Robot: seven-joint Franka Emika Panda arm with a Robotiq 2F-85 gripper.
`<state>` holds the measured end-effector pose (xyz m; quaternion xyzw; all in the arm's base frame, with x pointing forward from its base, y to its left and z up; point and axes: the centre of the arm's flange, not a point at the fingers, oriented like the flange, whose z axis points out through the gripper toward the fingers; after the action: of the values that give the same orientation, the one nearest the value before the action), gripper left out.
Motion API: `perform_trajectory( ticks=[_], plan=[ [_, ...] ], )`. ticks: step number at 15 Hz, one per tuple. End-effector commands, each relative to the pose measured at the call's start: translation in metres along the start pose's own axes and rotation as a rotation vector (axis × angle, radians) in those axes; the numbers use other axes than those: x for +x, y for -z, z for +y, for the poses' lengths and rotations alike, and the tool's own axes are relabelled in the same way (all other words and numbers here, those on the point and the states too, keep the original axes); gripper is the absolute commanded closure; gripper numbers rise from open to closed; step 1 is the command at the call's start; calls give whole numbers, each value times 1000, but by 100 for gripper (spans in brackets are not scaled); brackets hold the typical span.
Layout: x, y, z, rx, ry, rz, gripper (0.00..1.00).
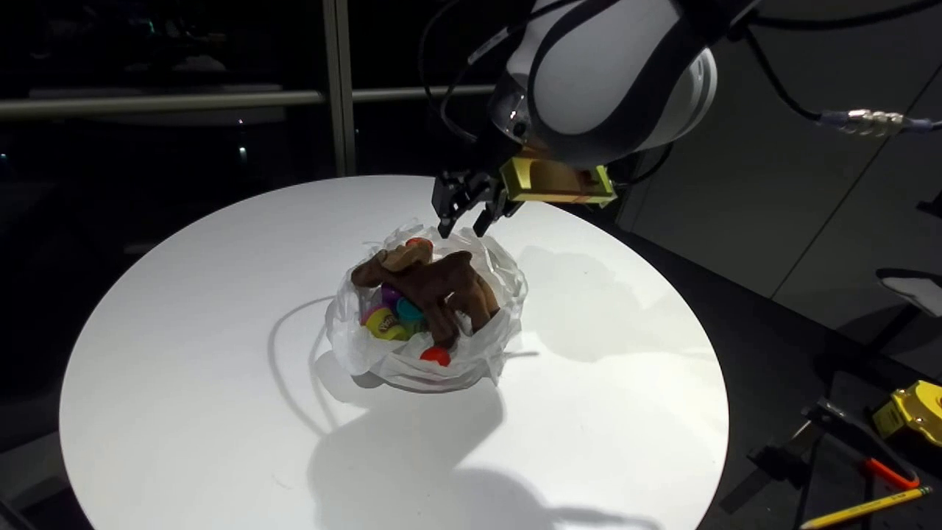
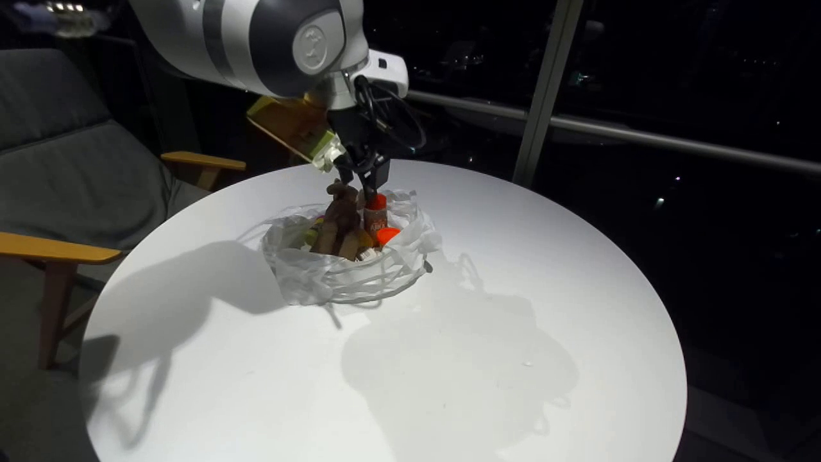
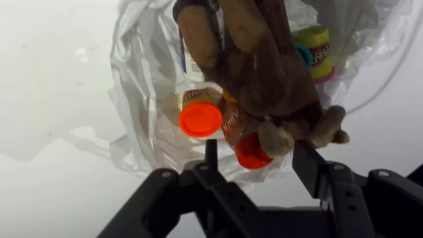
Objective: Put the objects on the table into the plastic bag.
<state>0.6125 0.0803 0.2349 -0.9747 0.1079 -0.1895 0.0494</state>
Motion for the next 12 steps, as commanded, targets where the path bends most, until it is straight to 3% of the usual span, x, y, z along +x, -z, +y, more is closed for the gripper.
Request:
perform_trajectory(
  ticks=[1, 2, 6, 9, 12],
  plan=[
    [-2, 88, -3, 9, -3, 41, 8],
    [-3, 107, -5, -9, -16, 39, 1],
    [-22, 167, 14, -108, -35, -79, 0],
    [-53, 200, 34, -170, -69, -236, 0],
    [-86, 242, 42, -134, -94, -417, 0]
  ],
)
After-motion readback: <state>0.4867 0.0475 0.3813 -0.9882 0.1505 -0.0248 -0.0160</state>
